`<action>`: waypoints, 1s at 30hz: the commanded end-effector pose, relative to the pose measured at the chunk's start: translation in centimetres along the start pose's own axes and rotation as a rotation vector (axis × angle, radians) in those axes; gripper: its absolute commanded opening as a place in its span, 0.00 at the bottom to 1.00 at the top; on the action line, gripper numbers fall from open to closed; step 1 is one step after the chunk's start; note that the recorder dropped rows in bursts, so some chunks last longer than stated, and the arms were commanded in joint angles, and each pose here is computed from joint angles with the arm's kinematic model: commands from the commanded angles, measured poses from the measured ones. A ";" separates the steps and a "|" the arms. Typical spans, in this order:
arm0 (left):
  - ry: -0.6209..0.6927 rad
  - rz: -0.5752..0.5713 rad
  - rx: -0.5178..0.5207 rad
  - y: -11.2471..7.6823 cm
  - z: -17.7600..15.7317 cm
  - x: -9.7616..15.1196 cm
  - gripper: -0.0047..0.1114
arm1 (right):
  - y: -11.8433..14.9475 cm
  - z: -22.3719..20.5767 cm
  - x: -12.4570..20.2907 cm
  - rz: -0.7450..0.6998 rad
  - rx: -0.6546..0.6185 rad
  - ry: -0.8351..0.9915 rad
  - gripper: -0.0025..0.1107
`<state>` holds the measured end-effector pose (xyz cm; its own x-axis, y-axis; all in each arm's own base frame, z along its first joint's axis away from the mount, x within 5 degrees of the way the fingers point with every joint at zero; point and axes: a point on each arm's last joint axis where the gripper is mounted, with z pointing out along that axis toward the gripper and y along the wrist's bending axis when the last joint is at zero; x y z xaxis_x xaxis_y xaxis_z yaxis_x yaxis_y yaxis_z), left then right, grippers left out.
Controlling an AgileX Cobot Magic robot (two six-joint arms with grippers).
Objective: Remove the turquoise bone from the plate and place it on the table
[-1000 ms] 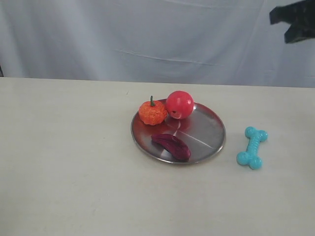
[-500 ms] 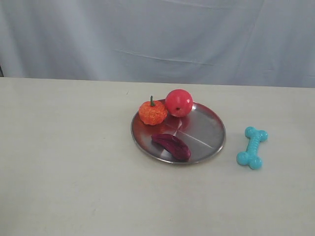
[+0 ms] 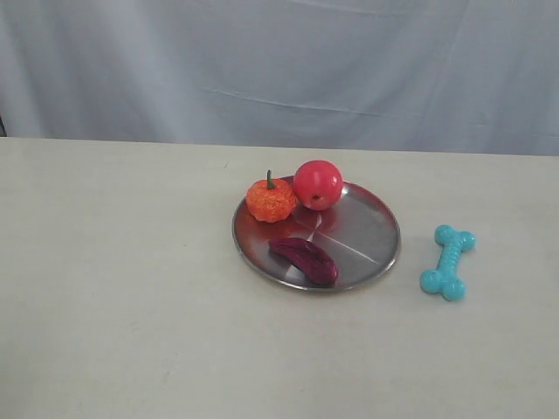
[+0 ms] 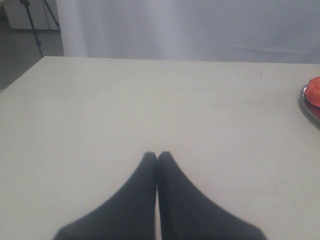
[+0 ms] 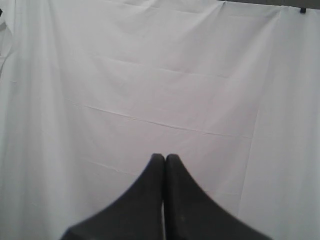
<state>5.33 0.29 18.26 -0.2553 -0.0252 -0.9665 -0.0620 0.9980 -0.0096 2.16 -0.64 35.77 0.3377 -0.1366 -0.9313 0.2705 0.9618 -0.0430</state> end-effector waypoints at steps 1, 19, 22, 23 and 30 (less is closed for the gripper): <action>-0.004 -0.003 0.008 0.0 0.0 0.0 0.04 | 0.0 -1.4 1.0 0.020 -0.001 0.005 0.02; -0.004 -0.003 0.008 0.0 0.0 0.0 0.04 | 0.0 -2.0 1.2 0.016 0.002 0.011 0.02; -0.004 -0.003 0.008 0.0 0.0 0.0 0.04 | 0.0 -2.0 1.2 0.005 0.006 0.012 0.02; -0.004 -0.003 0.008 0.0 0.0 0.0 0.04 | 0.0 -2.0 1.2 0.007 0.016 0.010 0.02; -0.004 -0.003 0.008 0.0 0.0 0.0 0.04 | 0.0 -1.9 2.7 0.003 0.050 0.085 0.02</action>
<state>5.33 0.29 18.26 -0.2553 -0.0252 -0.9665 -0.0620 0.9980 -0.0096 1.03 -0.48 33.49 0.2958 -0.1214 -0.9475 0.3080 0.9510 -0.0257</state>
